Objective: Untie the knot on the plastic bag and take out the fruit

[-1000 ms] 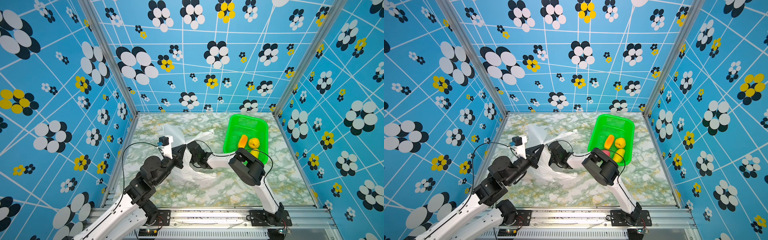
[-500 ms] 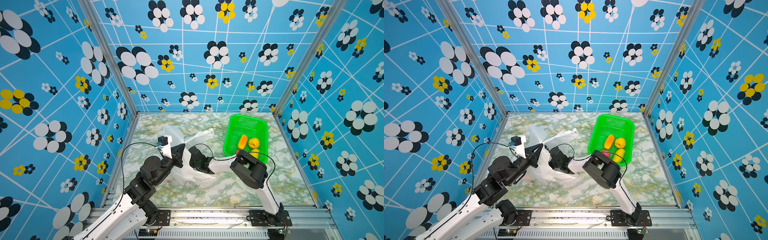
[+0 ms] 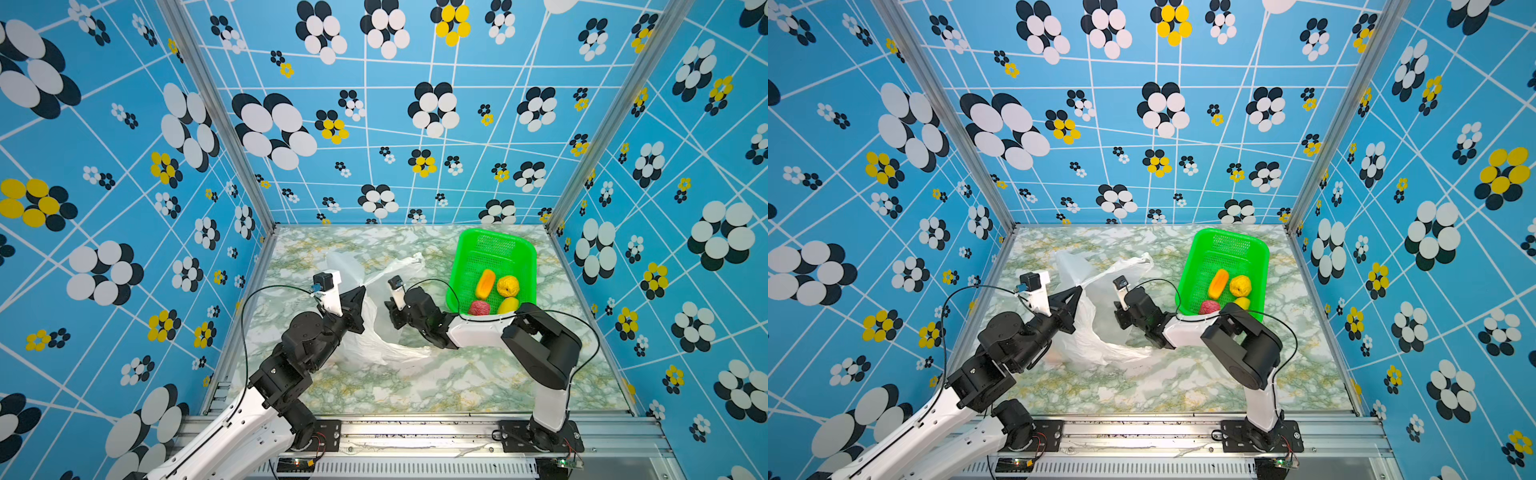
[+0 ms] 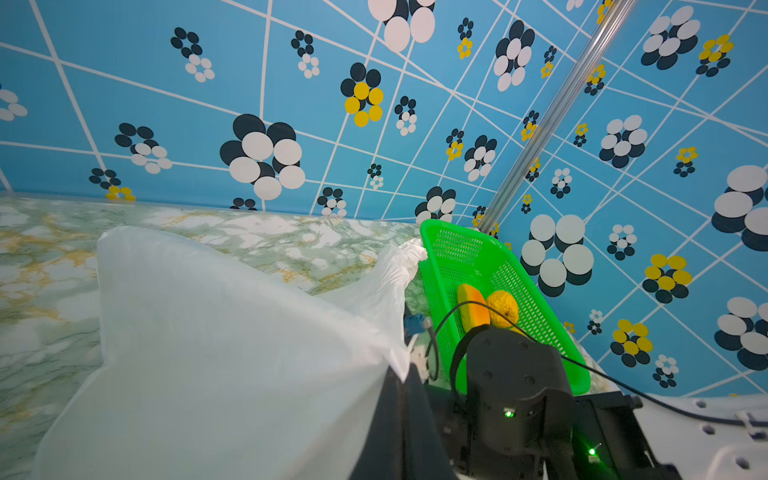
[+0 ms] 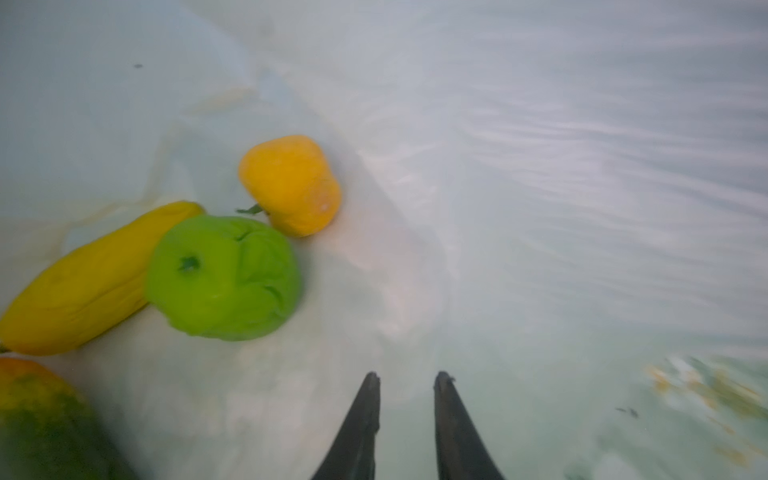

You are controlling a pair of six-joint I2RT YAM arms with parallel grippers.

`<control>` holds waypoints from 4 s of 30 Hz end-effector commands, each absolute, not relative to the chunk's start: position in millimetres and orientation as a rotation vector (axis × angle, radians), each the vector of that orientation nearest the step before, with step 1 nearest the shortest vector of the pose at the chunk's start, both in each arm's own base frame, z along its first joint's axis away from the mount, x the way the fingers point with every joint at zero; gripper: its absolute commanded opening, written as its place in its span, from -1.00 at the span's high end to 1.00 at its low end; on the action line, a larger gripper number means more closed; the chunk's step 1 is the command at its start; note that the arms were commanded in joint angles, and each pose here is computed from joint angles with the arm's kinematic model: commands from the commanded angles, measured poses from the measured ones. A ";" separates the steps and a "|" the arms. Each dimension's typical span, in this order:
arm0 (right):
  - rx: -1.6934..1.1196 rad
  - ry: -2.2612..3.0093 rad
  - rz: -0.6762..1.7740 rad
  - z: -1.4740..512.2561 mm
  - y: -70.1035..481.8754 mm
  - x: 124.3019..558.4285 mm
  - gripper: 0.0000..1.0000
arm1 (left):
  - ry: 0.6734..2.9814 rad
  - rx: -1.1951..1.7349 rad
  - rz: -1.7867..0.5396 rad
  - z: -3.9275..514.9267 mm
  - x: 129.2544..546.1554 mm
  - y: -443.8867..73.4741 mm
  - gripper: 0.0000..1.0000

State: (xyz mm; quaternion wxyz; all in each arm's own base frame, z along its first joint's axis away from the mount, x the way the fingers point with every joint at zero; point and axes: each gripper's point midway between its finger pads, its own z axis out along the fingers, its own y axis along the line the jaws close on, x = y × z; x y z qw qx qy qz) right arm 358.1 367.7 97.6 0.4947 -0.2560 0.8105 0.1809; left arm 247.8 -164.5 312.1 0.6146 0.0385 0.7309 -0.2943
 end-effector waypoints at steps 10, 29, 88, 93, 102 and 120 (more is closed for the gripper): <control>-0.503 1.802 0.376 151.8 330.8 354.6 0.42 | 1.706 0.090 -0.665 307.8 250.4 -166.8 1.00; -0.420 1.983 0.858 96.0 366.4 409.7 -0.68 | 1.697 0.091 -0.685 310.8 247.7 -167.0 1.00; -0.200 1.546 0.670 287.8 243.5 238.1 -0.28 | 1.690 0.200 -0.505 278.1 272.9 -168.9 1.00; -0.408 1.597 0.708 284.7 287.3 232.5 -0.03 | 1.675 0.176 -0.515 279.7 271.0 -165.3 1.00; -0.524 1.851 0.623 187.0 352.2 253.5 0.13 | 1.681 0.159 -0.521 280.0 270.7 -163.7 1.00; -0.636 2.243 0.379 56.7 395.5 309.1 -0.95 | 1.667 0.141 -0.527 283.5 268.8 -160.3 1.00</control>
